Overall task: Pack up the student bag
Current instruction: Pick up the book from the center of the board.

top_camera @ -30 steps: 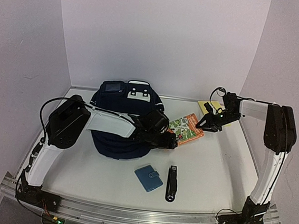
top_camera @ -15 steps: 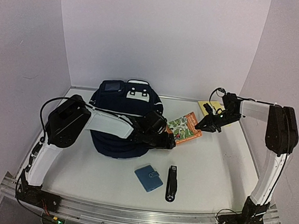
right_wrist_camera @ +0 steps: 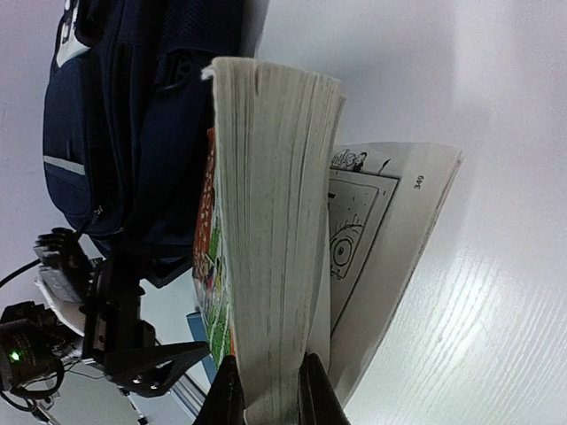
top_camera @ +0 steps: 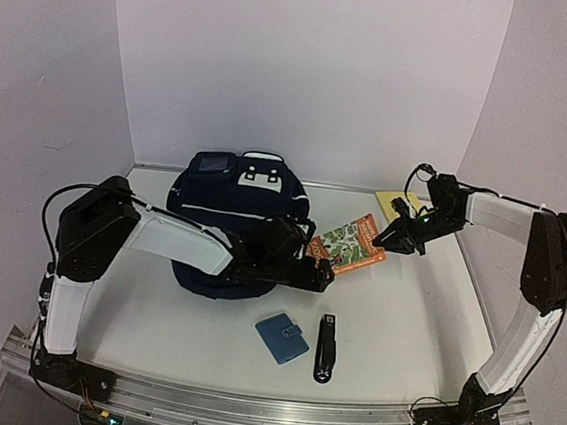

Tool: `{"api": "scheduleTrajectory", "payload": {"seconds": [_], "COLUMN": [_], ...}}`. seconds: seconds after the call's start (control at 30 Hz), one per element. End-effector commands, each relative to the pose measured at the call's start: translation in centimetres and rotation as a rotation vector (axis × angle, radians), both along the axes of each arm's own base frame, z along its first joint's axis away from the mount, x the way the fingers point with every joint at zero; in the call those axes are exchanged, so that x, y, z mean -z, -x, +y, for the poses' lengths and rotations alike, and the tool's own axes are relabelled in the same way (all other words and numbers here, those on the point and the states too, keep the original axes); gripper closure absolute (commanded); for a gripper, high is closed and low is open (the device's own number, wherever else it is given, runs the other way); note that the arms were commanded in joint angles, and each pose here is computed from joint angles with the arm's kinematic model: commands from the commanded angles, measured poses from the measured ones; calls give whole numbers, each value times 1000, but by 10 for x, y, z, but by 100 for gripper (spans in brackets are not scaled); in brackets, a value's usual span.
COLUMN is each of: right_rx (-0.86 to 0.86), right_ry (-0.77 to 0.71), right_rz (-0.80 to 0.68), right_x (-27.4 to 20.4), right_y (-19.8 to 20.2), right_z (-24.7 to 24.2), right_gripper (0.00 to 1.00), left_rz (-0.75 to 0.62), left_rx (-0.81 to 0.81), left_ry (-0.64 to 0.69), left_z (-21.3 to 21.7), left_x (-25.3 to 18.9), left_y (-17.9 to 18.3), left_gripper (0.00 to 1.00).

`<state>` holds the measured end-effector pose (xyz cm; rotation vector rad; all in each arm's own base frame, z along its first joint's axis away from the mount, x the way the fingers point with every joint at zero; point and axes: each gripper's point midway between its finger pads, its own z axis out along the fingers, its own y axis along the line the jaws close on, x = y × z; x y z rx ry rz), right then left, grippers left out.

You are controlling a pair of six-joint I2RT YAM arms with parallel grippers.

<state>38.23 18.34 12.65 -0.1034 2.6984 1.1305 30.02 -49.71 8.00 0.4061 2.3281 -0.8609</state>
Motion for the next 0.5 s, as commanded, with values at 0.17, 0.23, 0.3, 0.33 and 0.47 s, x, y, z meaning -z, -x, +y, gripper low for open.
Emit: {"api": "scheduleTrajectory", "payload": {"seconds": [0.17, 0.23, 0.3, 0.33, 0.47], "right_rx": [143, 160, 187, 201, 260], "right_ry": [-89, -94, -114, -129, -215], "right_rz": [-116, -129, -149, -165, -225], "right_x": [-49, -54, -63, -69, -97], "right_y": [-17, -19, -24, -27, -39], "right_z": [-6, -11, -15, -16, -14], "right_gripper": [100, 100, 100, 100, 100], "left_rz": [-9, -8, -4, 3, 53], "left_rx": [-24, -43, -49, -53, -49], "left_ry": [477, 527, 581, 602, 673], "left_z": [-23, -21, -20, -21, -29], "left_x": [-104, -109, -116, -118, -123], "left_y": [7, 6, 7, 7, 7], "left_gripper": [3, 3, 3, 3, 3]}}
